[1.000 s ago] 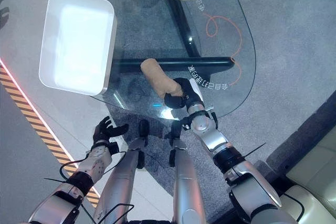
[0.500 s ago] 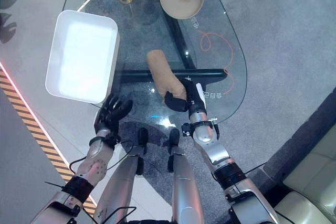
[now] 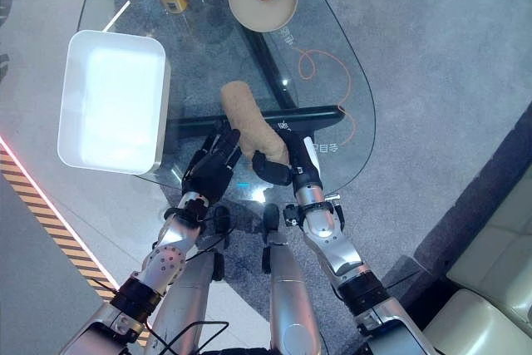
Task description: Wipe the table with a cloth and put it in the basket.
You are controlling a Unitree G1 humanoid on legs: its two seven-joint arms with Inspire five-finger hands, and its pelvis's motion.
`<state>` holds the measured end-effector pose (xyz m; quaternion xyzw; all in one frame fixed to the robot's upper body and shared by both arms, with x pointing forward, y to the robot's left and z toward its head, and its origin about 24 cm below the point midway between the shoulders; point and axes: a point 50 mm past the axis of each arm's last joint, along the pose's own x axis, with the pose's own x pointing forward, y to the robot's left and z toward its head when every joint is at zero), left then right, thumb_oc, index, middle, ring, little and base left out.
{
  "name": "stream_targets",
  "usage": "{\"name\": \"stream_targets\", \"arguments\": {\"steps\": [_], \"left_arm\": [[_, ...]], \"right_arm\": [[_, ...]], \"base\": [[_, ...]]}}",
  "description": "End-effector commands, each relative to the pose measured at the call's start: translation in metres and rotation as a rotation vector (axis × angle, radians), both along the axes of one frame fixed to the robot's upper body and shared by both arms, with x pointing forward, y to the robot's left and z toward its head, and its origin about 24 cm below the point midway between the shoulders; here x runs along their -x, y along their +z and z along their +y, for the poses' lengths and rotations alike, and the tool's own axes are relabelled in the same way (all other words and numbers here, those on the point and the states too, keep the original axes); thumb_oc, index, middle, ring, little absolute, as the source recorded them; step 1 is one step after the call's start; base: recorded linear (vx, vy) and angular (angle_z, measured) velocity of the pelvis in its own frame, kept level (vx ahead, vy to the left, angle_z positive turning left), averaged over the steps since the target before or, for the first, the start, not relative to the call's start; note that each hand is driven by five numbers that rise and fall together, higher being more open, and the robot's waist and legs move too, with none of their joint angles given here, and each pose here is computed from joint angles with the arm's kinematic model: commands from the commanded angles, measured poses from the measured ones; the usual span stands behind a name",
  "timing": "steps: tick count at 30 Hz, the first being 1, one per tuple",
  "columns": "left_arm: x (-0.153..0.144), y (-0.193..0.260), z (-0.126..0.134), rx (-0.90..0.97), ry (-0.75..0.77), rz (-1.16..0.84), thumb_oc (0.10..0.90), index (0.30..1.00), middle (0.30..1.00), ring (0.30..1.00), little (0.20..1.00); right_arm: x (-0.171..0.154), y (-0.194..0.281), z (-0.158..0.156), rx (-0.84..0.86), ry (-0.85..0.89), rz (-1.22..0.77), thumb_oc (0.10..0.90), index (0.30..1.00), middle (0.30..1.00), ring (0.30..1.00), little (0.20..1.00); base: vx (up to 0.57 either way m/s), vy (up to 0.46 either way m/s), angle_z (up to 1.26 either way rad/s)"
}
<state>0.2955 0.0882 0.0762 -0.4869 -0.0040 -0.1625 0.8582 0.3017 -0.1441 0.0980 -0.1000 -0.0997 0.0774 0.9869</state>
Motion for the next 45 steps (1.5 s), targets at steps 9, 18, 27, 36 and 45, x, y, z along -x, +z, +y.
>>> {"name": "stream_targets", "arguments": {"steps": [9,18,27,36,45], "left_arm": [[0.01,0.051,-0.012,0.075,-0.203,-0.306,0.8,0.9,0.9,0.9,0.9],[0.011,0.077,-0.025,0.116,-0.233,-0.387,0.8,0.9,0.9,0.9,0.9],[0.018,0.091,-0.032,0.159,-0.284,-0.478,0.8,0.9,0.9,0.9,0.9],[0.019,0.101,-0.016,0.176,-0.157,-0.554,0.8,0.9,0.9,0.9,0.9],[0.017,0.109,0.007,0.253,-0.012,-0.616,0.8,0.9,0.9,0.9,0.9]], "right_arm": [[0.018,0.096,0.051,-0.005,0.369,-0.411,0.1,0.3,0.3,0.3,0.2],[0.019,0.076,0.071,0.159,0.53,-0.304,0.1,0.3,0.3,0.3,0.2],[0.022,0.073,0.081,0.258,0.612,-0.279,0.1,0.3,0.3,0.3,0.2],[0.025,0.062,0.083,0.37,0.704,-0.217,0.1,0.3,0.3,0.3,0.2],[0.02,0.062,0.075,0.357,0.643,-0.22,0.1,0.3,0.3,0.3,0.2]], "base": [[0.0,-0.013,0.01],[0.0,0.0,0.0],[-0.01,0.0,0.02],[0.0,0.001,0.0],[0.0,0.0,0.01]]}}
